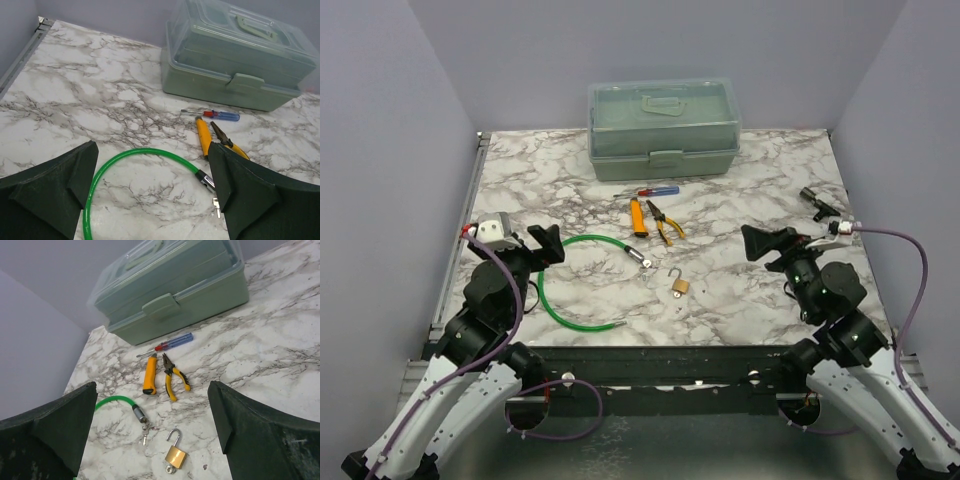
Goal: Unlock with the key
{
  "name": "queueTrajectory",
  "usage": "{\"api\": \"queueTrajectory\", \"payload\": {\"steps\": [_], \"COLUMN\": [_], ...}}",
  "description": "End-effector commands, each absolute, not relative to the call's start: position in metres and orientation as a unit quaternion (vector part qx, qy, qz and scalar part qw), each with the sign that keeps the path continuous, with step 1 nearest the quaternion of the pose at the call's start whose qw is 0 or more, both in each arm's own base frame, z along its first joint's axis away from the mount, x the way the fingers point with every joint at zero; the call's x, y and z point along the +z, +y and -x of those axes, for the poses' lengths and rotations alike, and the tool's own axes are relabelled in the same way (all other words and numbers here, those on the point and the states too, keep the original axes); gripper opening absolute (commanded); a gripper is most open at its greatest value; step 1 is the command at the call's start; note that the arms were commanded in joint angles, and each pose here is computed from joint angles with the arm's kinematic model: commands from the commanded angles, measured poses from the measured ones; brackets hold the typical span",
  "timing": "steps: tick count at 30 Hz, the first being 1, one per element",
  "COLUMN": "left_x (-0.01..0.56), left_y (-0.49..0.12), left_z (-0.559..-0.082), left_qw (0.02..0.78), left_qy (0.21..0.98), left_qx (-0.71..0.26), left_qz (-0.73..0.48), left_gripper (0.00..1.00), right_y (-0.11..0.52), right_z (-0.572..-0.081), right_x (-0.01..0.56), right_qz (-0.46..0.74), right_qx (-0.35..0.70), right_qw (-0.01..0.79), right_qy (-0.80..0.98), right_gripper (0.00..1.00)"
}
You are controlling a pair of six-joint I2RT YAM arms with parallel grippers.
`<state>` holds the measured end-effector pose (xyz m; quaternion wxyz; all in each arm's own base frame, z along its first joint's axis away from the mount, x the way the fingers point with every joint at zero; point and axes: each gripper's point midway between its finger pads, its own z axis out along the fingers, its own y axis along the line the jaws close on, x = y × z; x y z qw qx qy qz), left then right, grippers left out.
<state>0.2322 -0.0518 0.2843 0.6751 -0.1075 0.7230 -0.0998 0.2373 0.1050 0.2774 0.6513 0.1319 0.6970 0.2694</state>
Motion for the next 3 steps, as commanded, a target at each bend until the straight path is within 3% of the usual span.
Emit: {"api": "queueTrajectory", "payload": {"steps": [1, 3], "left_x": [0.2862, 0.2859], "left_y": [-0.0464, -0.0465], "left_z": [-0.2330, -0.2333], "left_qw": [0.681, 0.681], "left_qy": [0.716, 0.717], "left_qx": [-0.093, -0.092], "left_qz": [0.119, 0.118], "left_gripper": [0.99, 0.99], "right_y": [0.1030, 0.1020], "right_z": [-0.2376, -0.2376], "right_x": [0.2787, 0.2805], "right_qz": [-0.134, -0.133], "right_qx": [0.266, 0.264], "right_qw": [0.653, 0.656], "right_qy": [0.696, 0.694], "right_gripper": [1.00, 1.00]}}
